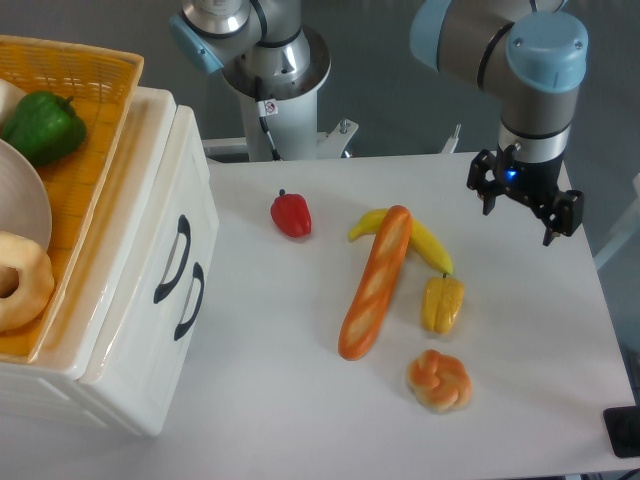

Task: Slide the top white drawer open
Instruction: 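Move the open gripper from its start pose toward the cabinet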

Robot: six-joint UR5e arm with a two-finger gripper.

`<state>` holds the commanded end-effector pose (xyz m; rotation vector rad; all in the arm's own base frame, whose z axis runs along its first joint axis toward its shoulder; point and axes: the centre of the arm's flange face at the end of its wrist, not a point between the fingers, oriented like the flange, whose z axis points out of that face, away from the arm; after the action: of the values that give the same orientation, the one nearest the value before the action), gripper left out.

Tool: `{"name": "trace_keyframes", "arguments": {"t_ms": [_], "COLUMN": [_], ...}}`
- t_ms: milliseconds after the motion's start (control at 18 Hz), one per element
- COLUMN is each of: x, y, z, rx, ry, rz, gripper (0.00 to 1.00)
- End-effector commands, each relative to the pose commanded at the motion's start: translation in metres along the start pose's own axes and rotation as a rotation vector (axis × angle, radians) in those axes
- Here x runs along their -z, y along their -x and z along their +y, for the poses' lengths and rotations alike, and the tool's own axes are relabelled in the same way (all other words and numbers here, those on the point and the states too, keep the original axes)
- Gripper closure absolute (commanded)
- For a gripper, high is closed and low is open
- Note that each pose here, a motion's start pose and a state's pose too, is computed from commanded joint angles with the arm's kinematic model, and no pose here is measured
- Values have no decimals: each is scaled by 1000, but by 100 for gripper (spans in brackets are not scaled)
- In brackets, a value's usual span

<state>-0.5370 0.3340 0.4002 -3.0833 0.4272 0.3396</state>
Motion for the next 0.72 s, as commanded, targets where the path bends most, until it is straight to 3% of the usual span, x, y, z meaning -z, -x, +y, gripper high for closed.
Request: {"name": "trace_keyframes", "arguments": {"t_ms": [444, 722], "x": [-2, -11], "y": [-6, -13], "z": [-14, -17], "rx": [-23, 25], "ry": [16, 16], "rz": [5, 25], "gripper": [0, 0]}}
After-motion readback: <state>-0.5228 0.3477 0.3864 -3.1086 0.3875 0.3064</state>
